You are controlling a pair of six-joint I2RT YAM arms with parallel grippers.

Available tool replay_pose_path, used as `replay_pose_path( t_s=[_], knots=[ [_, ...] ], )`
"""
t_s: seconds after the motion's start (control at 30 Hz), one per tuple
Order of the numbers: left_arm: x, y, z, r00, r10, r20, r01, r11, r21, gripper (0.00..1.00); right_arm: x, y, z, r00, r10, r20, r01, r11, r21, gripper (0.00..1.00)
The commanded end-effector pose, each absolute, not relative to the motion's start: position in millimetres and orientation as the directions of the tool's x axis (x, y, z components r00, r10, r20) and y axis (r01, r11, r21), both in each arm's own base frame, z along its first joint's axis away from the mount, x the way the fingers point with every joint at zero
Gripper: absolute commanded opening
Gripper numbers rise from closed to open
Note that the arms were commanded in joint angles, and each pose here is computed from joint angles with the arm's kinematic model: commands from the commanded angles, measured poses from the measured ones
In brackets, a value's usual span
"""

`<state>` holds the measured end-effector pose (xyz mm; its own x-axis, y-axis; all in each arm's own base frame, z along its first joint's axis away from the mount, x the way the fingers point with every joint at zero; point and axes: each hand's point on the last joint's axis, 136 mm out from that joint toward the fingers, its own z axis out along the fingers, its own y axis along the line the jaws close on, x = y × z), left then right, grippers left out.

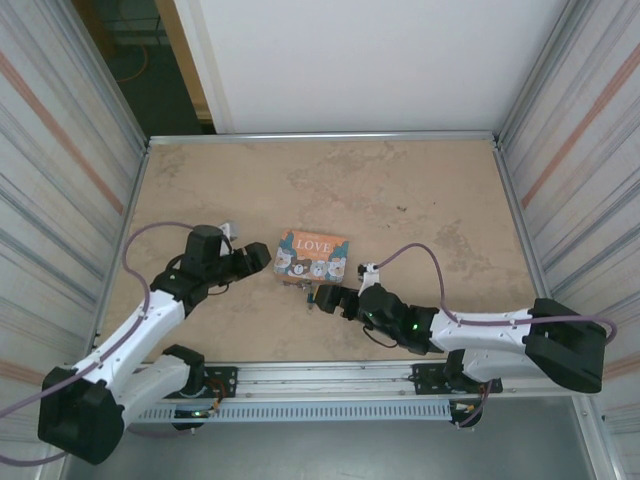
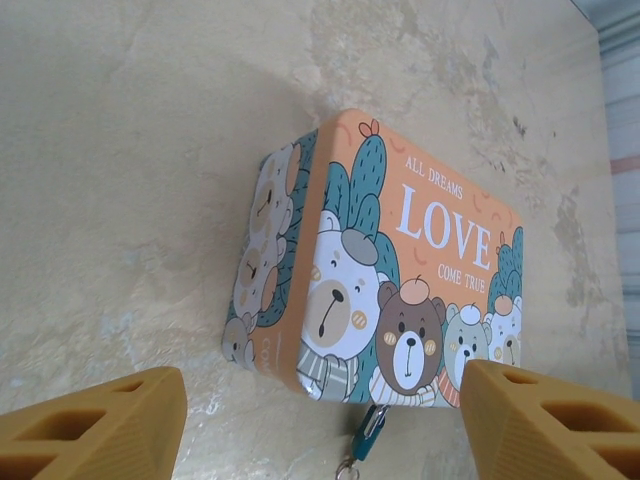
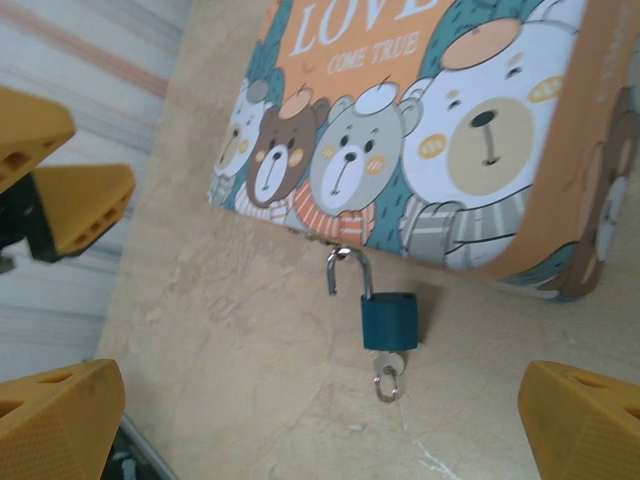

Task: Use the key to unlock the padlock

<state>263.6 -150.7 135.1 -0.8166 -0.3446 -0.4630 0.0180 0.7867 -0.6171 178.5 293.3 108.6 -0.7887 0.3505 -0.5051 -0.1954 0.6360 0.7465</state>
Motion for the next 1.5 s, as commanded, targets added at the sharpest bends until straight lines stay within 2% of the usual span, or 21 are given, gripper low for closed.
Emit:
replay_pose_path(
  t_s=[0.0, 0.37, 0.67, 1.0, 1.47],
  knots=[
    [273.5, -167.2, 146.6, -0.826, -0.273, -0.494, 0.138, 0.751, -0.646, 0.72, 178.1, 310.0, 126.8, -0.79, 0.32, -0.524, -0.266, 0.59, 0.762, 0.99],
    [287.2, -193.6, 111.8, -0.907, -0.203, -0.368, 0.123, 0.71, -0.694, 0.66, 192.9, 326.7, 127.4, -0.779, 0.274, -0.564, -0.317, 0.604, 0.732, 0.99],
    [270.7, -190.5, 83.4, -0.933, -0.188, -0.306, 0.075, 0.731, -0.678, 0.62, 205.7, 314.5, 115.1, -0.765, 0.227, -0.603, -0.318, 0.681, 0.659, 0.99],
    [249.8, -187.4, 61.3, -0.951, -0.192, -0.242, 0.023, 0.737, -0.675, 0.5, 227.2, 302.2, 119.6, -0.741, 0.178, -0.648, -0.359, 0.71, 0.606, 0.99],
    [228.2, -194.6, 64.1, -0.953, -0.2, -0.228, 0.012, 0.726, -0.688, 0.49, 264.9, 301.8, 134.9, -0.713, 0.172, -0.679, -0.417, 0.675, 0.608, 0.99]
  ],
)
